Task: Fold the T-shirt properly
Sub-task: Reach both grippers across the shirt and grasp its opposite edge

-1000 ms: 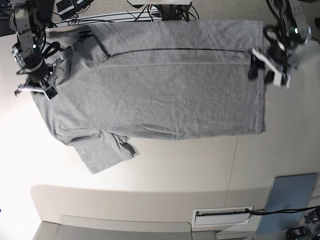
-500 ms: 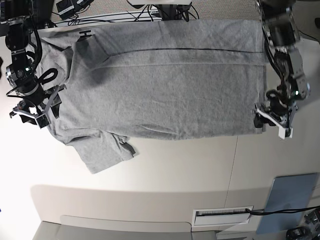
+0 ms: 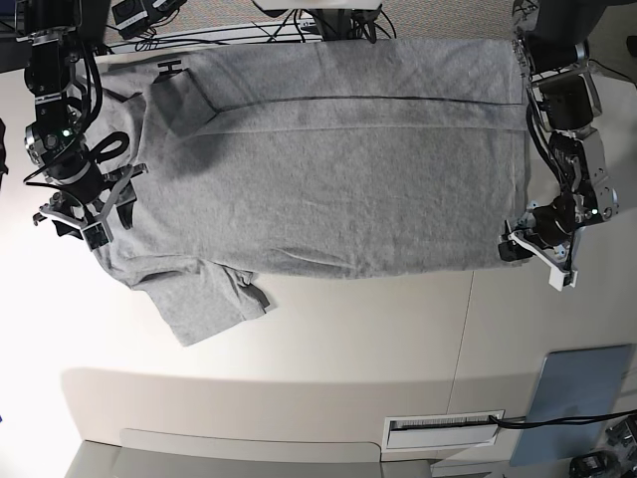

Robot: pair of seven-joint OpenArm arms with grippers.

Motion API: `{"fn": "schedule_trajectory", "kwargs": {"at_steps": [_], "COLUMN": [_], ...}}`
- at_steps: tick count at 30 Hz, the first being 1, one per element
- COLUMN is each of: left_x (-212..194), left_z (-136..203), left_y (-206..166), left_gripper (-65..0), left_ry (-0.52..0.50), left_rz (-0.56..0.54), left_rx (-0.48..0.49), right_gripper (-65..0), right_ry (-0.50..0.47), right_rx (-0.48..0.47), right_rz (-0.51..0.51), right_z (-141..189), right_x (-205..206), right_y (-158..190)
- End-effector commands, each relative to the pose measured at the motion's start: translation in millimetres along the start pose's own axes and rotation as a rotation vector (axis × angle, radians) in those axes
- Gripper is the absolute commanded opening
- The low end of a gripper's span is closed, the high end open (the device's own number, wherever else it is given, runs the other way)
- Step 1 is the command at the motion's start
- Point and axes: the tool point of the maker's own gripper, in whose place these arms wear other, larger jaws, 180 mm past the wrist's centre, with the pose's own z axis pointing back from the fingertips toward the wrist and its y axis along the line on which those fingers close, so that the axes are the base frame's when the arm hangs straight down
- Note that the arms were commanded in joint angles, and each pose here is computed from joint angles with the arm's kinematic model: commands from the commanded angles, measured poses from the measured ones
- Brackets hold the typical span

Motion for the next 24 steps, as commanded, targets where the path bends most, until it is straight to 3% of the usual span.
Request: {"fn": "schedule_trajectory", "kwargs": {"at_steps": [1, 7, 11, 14, 18, 24], "left_x": [18.7, 11.2, 5.5, 6.0, 3.4, 0.6], "left_z": [4.4, -2.8, -9.1, -10.0, -9.4, -9.8], "left_y": [-5.5, -20.5, -23.9, -15.2, -5.6, -12.8], "left_gripper": [-31.6, -32.1, -38.7, -47.9, -65.0, -65.0], "left_ry": [-0.039, -0.004, 0.024, 0.022, 0.040, 0.053], "left_rz": [-0.019, -0.065, -0.068, -0.057, -0.098, -0.136], "left_rx": [-0.032, -0.061, -0.031, 0.024, 0.076, 0.035], "right_gripper": [-29.4, -29.4, -29.4, -29.4, -29.4, -29.4], "right_ry": [-0.042, -0.028, -0.027, -0.027, -0.017, -0.017], "right_rx": [-0.026, -0.026, -0.026, -0.030, -0.043, -0.016], "right_rz": [0.008, 0.008, 0.008, 0.010, -0.005, -0.103], "right_z": [2.8, 2.8, 2.8, 2.7, -3.5, -32.3], "right_x": [13.2, 10.7, 10.6, 10.5, 7.4, 14.1], "right_y": [-10.6, -10.8, -10.8, -11.7, -18.9, -43.8]}}
